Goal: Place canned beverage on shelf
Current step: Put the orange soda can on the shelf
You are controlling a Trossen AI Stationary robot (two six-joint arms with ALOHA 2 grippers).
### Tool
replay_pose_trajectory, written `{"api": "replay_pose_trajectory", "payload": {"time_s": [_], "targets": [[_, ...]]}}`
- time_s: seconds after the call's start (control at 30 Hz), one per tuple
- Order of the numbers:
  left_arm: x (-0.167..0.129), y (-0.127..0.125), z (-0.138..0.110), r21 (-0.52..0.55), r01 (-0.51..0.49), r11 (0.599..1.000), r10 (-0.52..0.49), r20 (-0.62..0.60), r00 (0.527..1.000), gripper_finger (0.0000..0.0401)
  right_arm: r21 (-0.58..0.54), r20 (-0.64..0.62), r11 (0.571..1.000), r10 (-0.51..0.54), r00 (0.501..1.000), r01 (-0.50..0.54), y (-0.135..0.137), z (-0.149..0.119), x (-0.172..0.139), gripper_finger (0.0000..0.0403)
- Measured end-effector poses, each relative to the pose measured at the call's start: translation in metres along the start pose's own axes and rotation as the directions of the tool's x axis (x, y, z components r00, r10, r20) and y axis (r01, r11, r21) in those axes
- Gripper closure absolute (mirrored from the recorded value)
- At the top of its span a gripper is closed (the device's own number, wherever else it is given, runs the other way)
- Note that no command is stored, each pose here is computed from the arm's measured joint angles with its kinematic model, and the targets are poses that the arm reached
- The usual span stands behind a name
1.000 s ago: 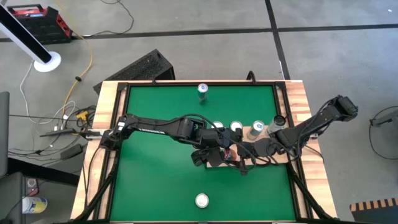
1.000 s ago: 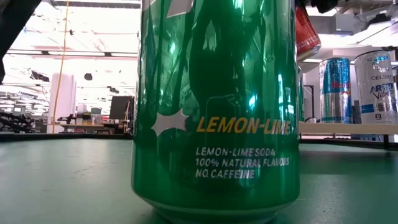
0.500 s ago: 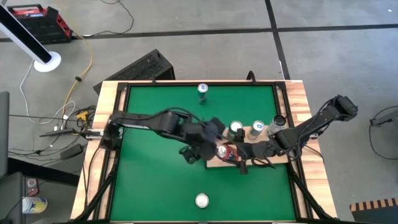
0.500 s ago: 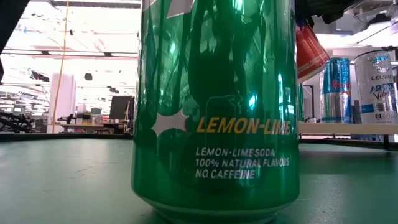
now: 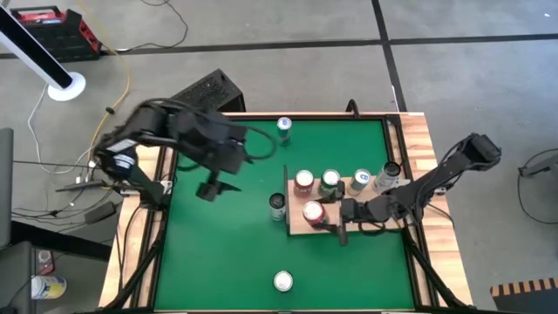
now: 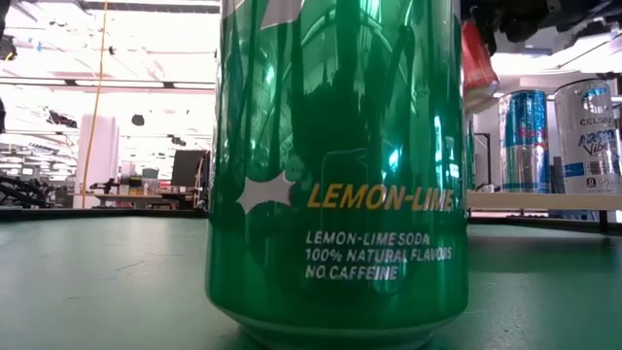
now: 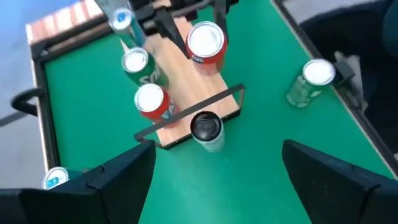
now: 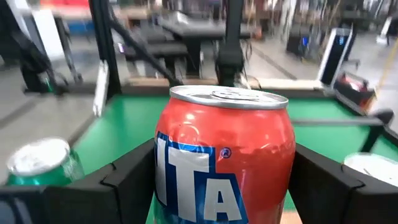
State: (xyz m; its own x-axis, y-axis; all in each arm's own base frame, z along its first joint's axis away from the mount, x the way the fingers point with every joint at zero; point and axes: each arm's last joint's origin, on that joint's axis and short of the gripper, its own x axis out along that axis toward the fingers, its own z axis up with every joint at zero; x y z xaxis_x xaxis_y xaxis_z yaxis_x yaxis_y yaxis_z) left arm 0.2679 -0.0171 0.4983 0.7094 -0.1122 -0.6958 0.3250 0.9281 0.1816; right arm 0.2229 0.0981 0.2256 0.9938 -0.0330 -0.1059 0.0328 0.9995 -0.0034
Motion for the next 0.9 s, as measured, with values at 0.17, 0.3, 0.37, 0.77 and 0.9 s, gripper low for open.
{"api": "replay_pose_trajectory", "payload": {"time_s": [0.17,0.3,0.37,0.77,0.9], "targets": [[-0.023,-0.005,-0.014,-0.028,-0.052,0.998,0.054,0.101,0.993,0.0067,-0.01,0.088,1.0,0.019,0.996,-0.018,0.004,-0.022,0.001,0.008],[-0.018,-0.011,-0.034,-0.064,-0.097,0.993,0.105,0.143,0.984,0.0067,-0.006,0.136,1.0,0.025,0.99,-0.024,0.008,-0.032,0.007,0.008],[-0.012,-0.014,-0.046,-0.079,-0.123,0.989,0.135,0.171,0.976,0.0067,-0.022,0.116,1.0,0.008,0.993,-0.006,0.01,-0.041,0.012,0.008],[0.008,-0.021,-0.076,-0.086,-0.196,0.977,0.213,0.292,0.932,0.0067,-0.011,0.092,0.988,-0.154,0.984,0.155,0.002,-0.058,0.031,0.0078],[0.007,-0.021,-0.075,-0.087,-0.199,0.976,0.217,0.306,0.927,0.0067,-0.011,0.062,0.986,-0.165,0.984,0.166,-0.001,-0.063,0.033,0.0078]]}}
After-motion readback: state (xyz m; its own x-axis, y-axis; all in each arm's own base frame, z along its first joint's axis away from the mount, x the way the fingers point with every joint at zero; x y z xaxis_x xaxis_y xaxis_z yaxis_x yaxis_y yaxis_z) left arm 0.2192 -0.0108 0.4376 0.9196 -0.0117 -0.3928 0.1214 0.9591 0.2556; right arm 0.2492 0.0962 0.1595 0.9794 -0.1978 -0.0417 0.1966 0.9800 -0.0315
